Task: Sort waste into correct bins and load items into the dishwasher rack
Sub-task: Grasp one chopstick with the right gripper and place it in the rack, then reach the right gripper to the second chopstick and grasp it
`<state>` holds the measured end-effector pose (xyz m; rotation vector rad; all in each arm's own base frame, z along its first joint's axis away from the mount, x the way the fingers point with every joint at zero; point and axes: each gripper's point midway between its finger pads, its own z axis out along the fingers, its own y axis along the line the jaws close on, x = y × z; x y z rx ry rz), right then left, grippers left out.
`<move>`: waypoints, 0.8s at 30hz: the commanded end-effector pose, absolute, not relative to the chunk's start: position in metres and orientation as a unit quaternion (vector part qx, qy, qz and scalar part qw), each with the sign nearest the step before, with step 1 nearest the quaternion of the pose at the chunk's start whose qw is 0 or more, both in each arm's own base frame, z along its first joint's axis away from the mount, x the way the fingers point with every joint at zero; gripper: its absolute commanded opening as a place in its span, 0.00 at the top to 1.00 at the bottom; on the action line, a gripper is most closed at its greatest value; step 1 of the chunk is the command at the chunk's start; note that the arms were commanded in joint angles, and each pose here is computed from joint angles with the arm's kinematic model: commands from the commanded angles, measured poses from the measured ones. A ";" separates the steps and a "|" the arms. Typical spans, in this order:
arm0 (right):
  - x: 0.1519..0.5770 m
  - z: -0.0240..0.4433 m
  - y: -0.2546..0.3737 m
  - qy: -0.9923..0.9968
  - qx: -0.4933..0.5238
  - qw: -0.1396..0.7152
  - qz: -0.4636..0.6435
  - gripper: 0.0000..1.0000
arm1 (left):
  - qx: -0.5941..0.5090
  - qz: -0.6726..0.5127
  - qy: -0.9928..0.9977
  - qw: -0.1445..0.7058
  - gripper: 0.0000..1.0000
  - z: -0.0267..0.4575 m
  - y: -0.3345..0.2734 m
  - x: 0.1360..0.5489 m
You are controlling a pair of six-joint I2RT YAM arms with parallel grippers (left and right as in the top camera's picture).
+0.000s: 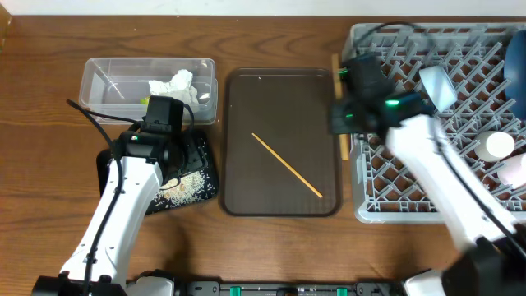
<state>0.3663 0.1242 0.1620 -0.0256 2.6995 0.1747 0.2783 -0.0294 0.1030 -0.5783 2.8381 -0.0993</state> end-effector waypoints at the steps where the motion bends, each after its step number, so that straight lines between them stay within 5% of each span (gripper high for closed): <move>1: 0.365 0.162 0.091 0.978 -0.011 0.205 0.040 0.99 | -0.198 -0.028 0.972 0.125 0.26 0.105 -0.026 0.280; 20: 0.346 0.073 0.061 0.994 0.017 0.108 0.009 0.98 | -0.198 -0.028 0.972 0.125 0.26 0.105 -0.026 0.279; 24: 0.348 0.076 0.062 0.993 0.017 0.113 0.011 0.84 | -0.198 -0.028 0.972 0.125 0.26 0.105 -0.026 0.279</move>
